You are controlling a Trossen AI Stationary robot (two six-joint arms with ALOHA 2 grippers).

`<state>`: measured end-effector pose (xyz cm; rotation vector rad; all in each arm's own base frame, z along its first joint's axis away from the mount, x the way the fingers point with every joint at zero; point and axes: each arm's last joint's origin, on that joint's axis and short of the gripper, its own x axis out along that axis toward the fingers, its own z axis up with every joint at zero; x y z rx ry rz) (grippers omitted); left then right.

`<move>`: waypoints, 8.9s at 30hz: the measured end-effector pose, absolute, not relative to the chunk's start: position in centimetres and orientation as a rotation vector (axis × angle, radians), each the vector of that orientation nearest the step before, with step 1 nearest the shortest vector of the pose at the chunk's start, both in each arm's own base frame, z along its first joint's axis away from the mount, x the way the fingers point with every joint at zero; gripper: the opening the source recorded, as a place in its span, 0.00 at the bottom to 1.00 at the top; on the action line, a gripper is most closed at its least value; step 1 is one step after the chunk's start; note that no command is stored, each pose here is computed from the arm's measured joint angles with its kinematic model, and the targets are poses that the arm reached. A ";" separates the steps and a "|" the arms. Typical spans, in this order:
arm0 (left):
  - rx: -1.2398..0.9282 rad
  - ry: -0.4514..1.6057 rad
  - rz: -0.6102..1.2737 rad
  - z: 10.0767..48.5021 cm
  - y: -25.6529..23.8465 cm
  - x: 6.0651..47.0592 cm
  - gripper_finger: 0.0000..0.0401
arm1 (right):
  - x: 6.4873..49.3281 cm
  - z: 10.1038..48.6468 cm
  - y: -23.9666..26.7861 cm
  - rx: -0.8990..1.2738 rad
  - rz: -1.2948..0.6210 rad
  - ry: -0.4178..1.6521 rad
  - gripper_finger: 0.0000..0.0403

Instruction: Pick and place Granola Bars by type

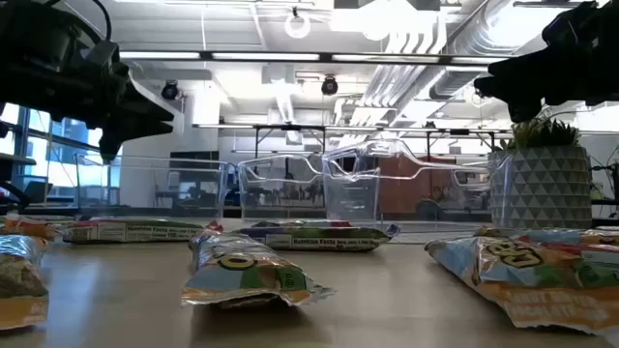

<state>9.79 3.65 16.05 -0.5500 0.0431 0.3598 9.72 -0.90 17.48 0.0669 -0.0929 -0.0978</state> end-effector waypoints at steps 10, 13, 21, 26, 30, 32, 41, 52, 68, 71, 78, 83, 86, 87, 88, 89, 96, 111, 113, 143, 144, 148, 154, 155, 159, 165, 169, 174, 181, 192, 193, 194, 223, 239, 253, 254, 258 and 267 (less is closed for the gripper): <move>-0.550 0.043 0.360 16.1 3.6 9.8 0.27 | 9.7 17.5 -0.9 0.067 -0.098 -0.093 0.42; -0.550 0.043 0.360 16.1 3.6 9.8 0.27 | 9.7 17.5 -0.9 0.067 -0.098 -0.093 0.42; -0.550 0.043 0.360 16.1 3.6 9.8 0.27 | 9.7 17.5 -0.9 0.067 -0.098 -0.093 0.42; -0.550 0.043 0.360 16.1 3.6 9.8 0.27 | 9.7 17.5 -0.9 0.067 -0.098 -0.093 0.42; -0.550 0.043 0.360 16.1 3.6 9.8 0.27 | 9.7 17.5 -0.9 0.067 -0.098 -0.093 0.42; -0.550 0.043 0.360 16.1 3.6 9.8 0.27 | 9.7 17.5 -0.9 0.067 -0.098 -0.093 0.42; -0.550 0.043 0.360 16.1 3.6 9.8 0.27 | 9.7 17.5 -0.9 0.067 -0.098 -0.093 0.42; -0.550 0.043 0.360 16.1 3.6 9.8 0.27 | 9.7 17.5 -0.9 0.067 -0.098 -0.093 0.42; -0.550 0.043 0.359 16.1 3.6 9.8 0.27 | 9.7 17.5 -0.9 0.067 -0.098 -0.093 0.42; -0.549 0.029 0.355 16.2 3.7 9.8 0.27 | 9.7 17.5 -0.9 0.067 -0.098 -0.093 0.42; -0.549 0.032 0.359 16.1 3.7 9.8 0.27 | 9.7 17.5 -0.9 0.067 -0.098 -0.093 0.42; -0.551 0.051 0.371 16.0 3.7 9.8 0.27 | 9.7 17.5 -0.9 0.067 -0.098 -0.093 0.42; -0.549 0.046 0.401 15.9 3.7 9.7 0.27 | 9.7 17.5 -0.9 0.067 -0.098 -0.093 0.42; -0.546 0.038 0.421 16.0 3.8 9.7 0.27 | 9.7 17.5 -0.9 0.067 -0.098 -0.093 0.42; -0.541 0.027 0.448 16.0 3.9 9.7 0.27 | 9.7 17.5 -0.9 0.067 -0.098 -0.093 0.42; -0.535 0.019 0.470 16.0 3.9 9.7 0.27 | 9.7 17.5 -0.9 0.067 -0.098 -0.093 0.42; -0.535 -0.002 0.482 16.2 4.0 9.7 0.27 | 9.7 17.5 -0.9 0.067 -0.098 -0.093 0.42; -0.485 -0.256 0.292 19.0 3.7 9.7 0.27 | 9.7 17.5 -0.9 0.067 -0.098 -0.093 0.42; -0.456 -0.346 0.218 20.0 3.5 9.6 0.27 | 9.7 17.5 -0.9 0.067 -0.097 -0.093 0.42; -0.126 -0.087 -0.050 34.3 2.1 8.7 0.27 | 9.6 18.1 -1.0 -0.090 -0.134 -0.149 0.42; -0.127 -0.084 -0.050 34.3 2.1 8.7 0.27 | 9.6 18.1 -1.0 -0.089 -0.154 -0.149 0.42; -0.122 -0.095 -0.048 34.4 2.2 8.8 0.27 | 9.5 18.4 -1.3 -0.098 -0.236 -0.172 0.42; -0.117 -0.148 0.071 34.9 2.9 9.7 0.27 | 9.0 19.9 -1.5 -0.105 -0.336 -0.331 0.42; -0.114 -0.162 0.091 35.0 3.0 10.0 0.27 | 9.0 20.0 -1.5 -0.109 -0.334 -0.343 0.42; -0.073 -0.211 0.132 35.5 3.5 11.0 0.27 | 8.9 20.7 -1.2 -0.125 -0.258 -0.421 0.42; 0.116 -0.187 0.143 36.4 3.9 12.1 0.27 | 9.0 25.0 -1.1 -0.135 -0.216 -0.461 0.42; 0.156 -0.098 0.169 37.3 4.3 12.8 0.27 | 10.8 28.6 -1.2 -0.138 -0.204 -0.263 0.42; 0.180 0.000 0.215 38.1 4.8 13.8 0.27 | 14.1 32.2 -1.7 -0.208 -0.248 0.026 0.42; 0.187 0.022 0.293 38.2 5.3 14.4 0.27 | 18.7 33.7 -2.5 -0.378 -0.339 0.279 0.42; 0.146 0.011 0.226 38.2 5.1 14.5 0.27 | 22.1 33.5 -3.0 -0.521 -0.390 0.338 0.42; 0.133 0.008 0.203 38.2 5.1 14.5 0.27 | 22.2 33.4 -3.0 -0.520 -0.381 0.338 0.42; 0.117 0.005 0.177 38.2 5.0 14.5 0.27 | 22.3 33.3 -3.0 -0.520 -0.376 0.340 0.42; 0.368 0.137 -0.154 40.3 -0.5 16.3 0.47 | 22.8 33.3 -2.8 -0.448 -0.266 0.284 0.42; 0.045 0.995 -0.039 27.8 -8.4 22.4 0.47 | 23.0 33.5 -2.8 -0.427 -0.276 0.251 0.42; -0.157 1.286 0.182 18.6 -10.5 27.5 0.47 | 23.0 33.4 -2.8 -0.422 -0.273 0.263 0.42; -0.173 1.289 0.198 18.0 -10.6 27.9 0.47 | 23.0 33.4 -2.8 -0.410 -0.275 0.262 0.42; -0.205 1.316 0.197 16.6 -10.6 28.7 0.47 | 23.0 33.4 -2.8 -0.367 -0.280 0.257 0.42; -0.219 1.363 0.269 15.9 -8.8 29.0 0.47 | 23.0 33.3 -2.8 -0.366 -0.278 0.264 0.42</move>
